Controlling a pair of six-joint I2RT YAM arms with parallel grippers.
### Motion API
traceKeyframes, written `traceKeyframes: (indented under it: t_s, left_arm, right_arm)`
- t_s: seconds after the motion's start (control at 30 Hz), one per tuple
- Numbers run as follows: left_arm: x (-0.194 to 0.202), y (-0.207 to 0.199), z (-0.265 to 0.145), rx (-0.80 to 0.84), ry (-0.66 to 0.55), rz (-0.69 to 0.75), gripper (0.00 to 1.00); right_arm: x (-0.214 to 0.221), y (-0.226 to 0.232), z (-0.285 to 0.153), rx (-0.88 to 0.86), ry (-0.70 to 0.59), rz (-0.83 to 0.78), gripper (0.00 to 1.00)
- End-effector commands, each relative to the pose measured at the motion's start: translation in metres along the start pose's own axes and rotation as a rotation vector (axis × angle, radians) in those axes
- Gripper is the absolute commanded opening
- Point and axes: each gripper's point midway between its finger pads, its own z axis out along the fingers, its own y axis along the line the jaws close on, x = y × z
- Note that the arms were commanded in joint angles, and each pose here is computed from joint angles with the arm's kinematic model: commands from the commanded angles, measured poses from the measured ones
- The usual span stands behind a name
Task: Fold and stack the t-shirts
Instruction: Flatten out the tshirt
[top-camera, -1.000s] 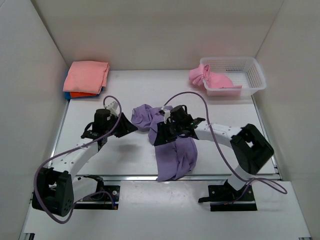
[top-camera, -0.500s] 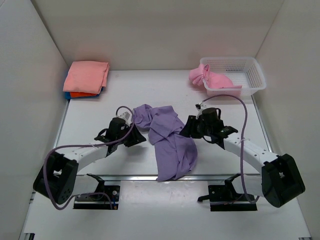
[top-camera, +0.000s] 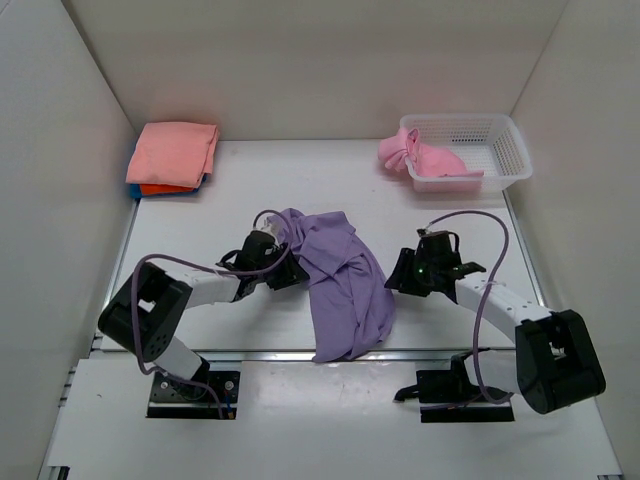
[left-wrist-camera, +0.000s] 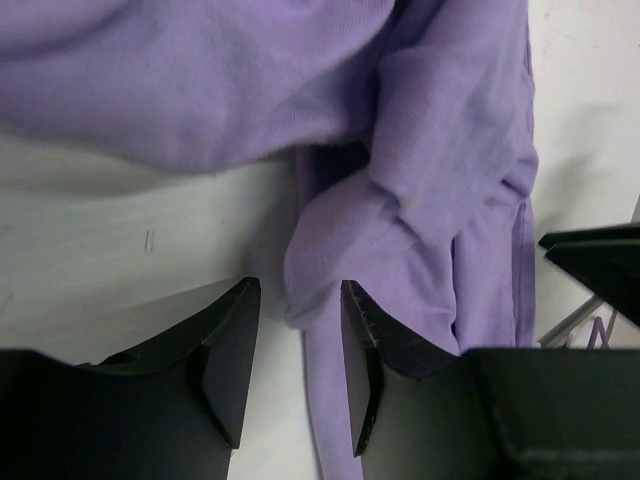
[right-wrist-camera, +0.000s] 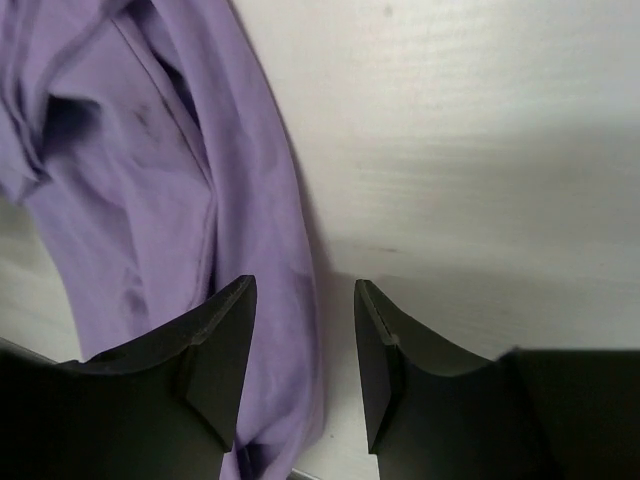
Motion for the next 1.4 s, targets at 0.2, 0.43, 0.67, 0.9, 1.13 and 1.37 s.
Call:
traceKeyframes:
  t_s: [0.2, 0.43, 0.67, 0.9, 1.13, 1.37]
  left_arm:
    - [-0.015, -0.026, 0.023, 0.072, -0.003, 0.011, 0.0]
    - [-0.146, -0.023, -0.055, 0.055, -0.257, 0.051, 0.0]
    - [-0.262, -0.058, -0.229, -0.053, -0.713, 0.205, 0.0]
    - [-0.259, -0.078, -0.285, -0.064, -0.818, 0.252, 0.0]
    - [-0.253, -0.089, -0.312, -0.071, -0.864, 0.278, 0.0]
    - [-0.264, -0.074, -0.32, -0.178, -0.882, 0.284, 0.0]
  right_arm:
    - [0.038, 0.0, 0.014, 0.038, 0.183, -0.054, 0.38]
    - [-0.047, 0.01, -0.027, 0.181, -0.014, -0.158, 0.0]
    - [-0.196, 0.03, -0.158, 0.194, -0.554, -0.14, 0.0]
    - [-0.223, 0.046, -0.218, 0.174, -0.736, -0.158, 0.0]
    - [-0.223, 0.048, -0.236, 0.134, -0.763, -0.166, 0.0]
    - [-0.253, 0.044, -0.24, 0.199, -0.781, -0.185, 0.0]
